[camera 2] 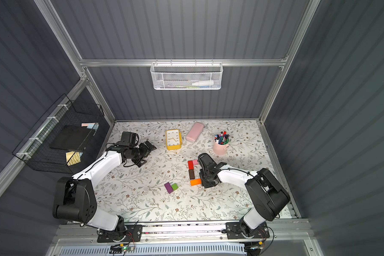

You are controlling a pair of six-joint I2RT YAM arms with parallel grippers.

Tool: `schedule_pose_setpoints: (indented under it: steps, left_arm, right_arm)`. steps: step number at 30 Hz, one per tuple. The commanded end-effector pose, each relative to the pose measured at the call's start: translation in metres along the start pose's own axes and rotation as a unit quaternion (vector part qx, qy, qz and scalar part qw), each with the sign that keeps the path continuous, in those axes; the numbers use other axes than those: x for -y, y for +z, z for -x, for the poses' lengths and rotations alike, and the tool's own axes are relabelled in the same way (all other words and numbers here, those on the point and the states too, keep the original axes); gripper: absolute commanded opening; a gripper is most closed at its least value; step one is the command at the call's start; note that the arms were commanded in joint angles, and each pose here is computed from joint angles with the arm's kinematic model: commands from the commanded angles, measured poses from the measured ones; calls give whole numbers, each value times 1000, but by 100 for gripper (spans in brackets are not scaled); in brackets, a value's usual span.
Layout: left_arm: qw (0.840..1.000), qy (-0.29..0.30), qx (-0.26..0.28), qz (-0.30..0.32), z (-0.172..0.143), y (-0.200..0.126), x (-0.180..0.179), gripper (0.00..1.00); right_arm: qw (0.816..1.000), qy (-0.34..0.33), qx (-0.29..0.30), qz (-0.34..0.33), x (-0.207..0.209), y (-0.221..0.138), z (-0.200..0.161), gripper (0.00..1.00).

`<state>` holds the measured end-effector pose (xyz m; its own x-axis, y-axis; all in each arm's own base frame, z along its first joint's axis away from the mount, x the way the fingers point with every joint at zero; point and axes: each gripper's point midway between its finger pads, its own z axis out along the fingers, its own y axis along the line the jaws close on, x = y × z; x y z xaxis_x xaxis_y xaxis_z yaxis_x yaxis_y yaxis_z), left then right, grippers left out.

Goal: Assemble the number 6 with building blocks
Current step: Assemble the building block at the center of the board.

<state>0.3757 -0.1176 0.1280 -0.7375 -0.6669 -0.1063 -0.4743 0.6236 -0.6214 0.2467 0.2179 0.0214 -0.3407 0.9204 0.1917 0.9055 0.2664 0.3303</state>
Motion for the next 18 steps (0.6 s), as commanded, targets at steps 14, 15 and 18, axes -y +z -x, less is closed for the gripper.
schedule_pose_setpoints:
  steps: [14, 15, 18]
  left_arm:
    - [1000, 15, -3, 2, 6, -2, 8, 99]
    - [1000, 15, -3, 2, 6, -2, 8, 99]
    - [1000, 14, -4, 3, 5, -1, 6, 100]
  right_arm:
    - [991, 133, 5, -26, 18, 5, 3, 34]
    - [991, 133, 6, -26, 18, 5, 4, 36]
    - [991, 129, 8, -24, 18, 4, 4, 41]
